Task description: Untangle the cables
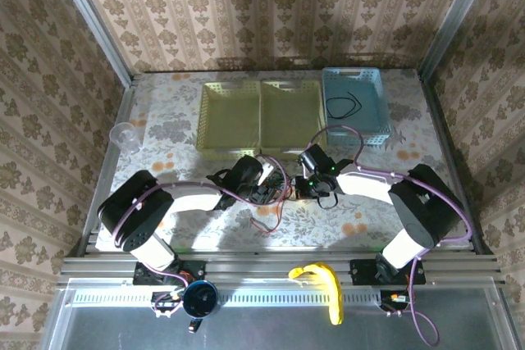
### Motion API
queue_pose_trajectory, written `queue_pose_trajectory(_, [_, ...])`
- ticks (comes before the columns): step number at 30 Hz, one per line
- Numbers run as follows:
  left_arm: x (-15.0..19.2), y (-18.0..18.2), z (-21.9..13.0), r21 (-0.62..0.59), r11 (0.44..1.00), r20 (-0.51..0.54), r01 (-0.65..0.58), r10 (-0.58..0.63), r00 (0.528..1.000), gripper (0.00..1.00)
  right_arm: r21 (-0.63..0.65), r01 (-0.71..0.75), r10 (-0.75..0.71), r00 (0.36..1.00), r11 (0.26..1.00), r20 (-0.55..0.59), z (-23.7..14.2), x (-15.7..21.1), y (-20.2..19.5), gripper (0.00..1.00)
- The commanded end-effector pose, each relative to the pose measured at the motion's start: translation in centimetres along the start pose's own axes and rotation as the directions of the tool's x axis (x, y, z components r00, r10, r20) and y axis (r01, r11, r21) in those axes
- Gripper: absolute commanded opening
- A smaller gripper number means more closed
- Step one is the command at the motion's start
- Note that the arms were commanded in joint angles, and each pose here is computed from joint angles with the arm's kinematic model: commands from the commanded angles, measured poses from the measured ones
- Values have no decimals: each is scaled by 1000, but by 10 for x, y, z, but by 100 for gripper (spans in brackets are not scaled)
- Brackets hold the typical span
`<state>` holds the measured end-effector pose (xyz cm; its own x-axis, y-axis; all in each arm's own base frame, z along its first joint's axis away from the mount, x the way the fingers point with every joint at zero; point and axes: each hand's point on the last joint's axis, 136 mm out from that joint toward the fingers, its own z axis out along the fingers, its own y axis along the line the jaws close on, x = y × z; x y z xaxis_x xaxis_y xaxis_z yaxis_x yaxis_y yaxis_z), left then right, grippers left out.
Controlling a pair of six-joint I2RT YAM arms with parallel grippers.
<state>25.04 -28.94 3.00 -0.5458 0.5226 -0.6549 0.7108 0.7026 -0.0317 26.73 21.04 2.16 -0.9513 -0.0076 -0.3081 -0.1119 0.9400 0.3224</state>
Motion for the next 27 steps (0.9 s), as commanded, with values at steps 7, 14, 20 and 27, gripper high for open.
queue_pose_trajectory(7, [22, 16, 13, -79, 996, -70, 40, -46, 997, 74, 248, -499, 316, 789, 831, 527, -104, -37, -112, 0])
queue_pose_trajectory(14, [26, 20, 14, -92, 994, -75, 53, -60, 995, 74, 122, -757, 479, 520, 642, 707, -172, -13, -176, 0])
queue_pose_trajectory(20, [29, 21, 15, -94, 994, -79, 59, -67, 995, 74, 69, -843, 453, 354, 533, 818, -234, 5, -209, 0])
queue_pose_trajectory(27, [25, 18, 13, -79, 995, -69, 56, -61, 996, 78, 14, -802, 378, 296, 597, 877, -291, -19, -207, 0])
